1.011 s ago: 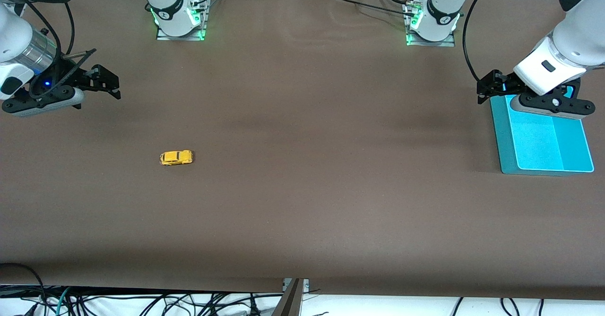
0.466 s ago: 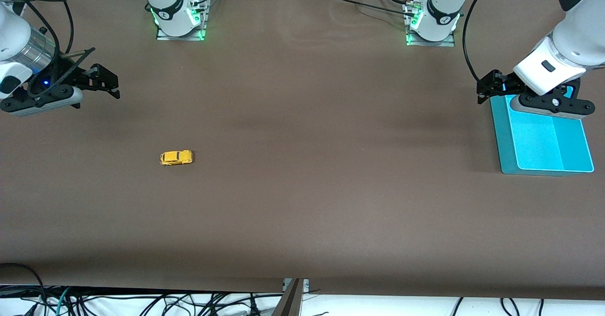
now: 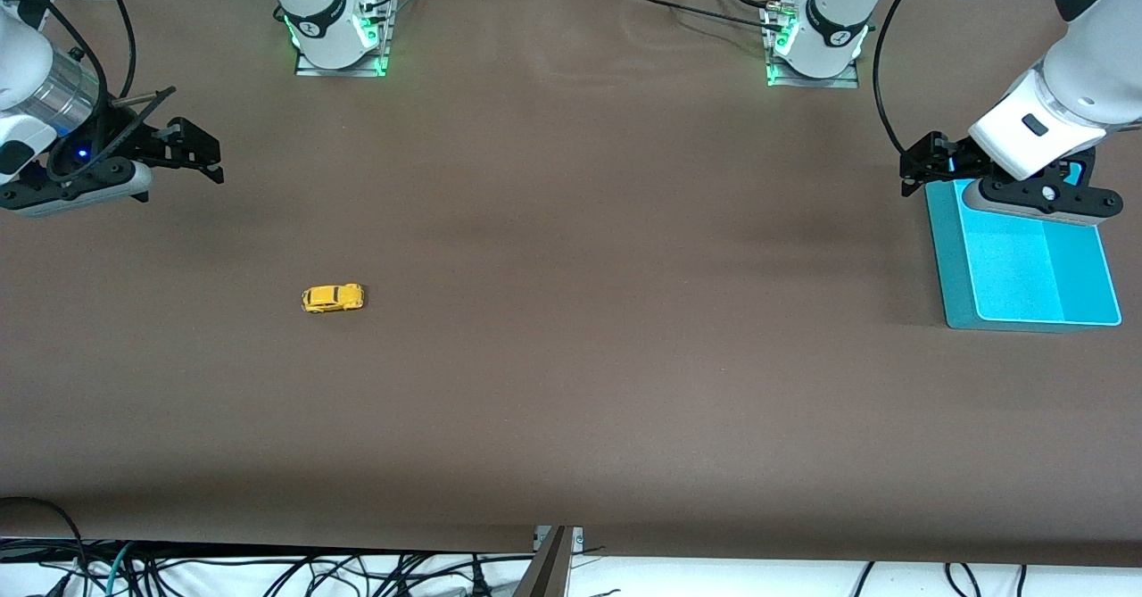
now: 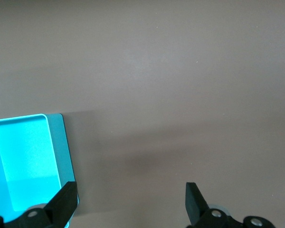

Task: Wind and store yellow beetle car

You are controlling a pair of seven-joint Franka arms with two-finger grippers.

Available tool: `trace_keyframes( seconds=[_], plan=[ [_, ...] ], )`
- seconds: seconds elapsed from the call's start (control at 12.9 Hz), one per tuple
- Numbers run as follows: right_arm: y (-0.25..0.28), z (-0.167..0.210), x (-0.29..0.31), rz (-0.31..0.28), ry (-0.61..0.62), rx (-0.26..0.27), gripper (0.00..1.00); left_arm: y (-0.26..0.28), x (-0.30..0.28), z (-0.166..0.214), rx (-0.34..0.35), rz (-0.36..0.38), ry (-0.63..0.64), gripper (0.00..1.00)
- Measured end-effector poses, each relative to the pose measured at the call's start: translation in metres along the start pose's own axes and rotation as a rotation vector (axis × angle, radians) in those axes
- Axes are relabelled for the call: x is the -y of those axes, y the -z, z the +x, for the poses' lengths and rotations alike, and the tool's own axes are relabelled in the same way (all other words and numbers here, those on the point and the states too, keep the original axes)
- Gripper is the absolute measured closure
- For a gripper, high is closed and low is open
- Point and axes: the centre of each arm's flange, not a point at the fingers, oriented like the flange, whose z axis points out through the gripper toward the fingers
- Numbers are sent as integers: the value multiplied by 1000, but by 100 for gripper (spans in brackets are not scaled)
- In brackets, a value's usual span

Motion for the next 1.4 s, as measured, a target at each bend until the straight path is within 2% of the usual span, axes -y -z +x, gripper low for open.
trace_keyframes(
  seconds=[0.78,1.09,1.24,1.4],
  plan=[
    [-7,2,0,4,2,18,0,0,-4,0,-1,0,-7,0],
    [-21,8,1,11,20,43,0,0,-4,0,-1,0,-7,0],
    [-40,13,13,25,133,88,0,-1,-3,1,1,0,-6,0],
    [-72,17,26,52,311,145,0,-2,-3,1,3,0,-5,0]
  ],
)
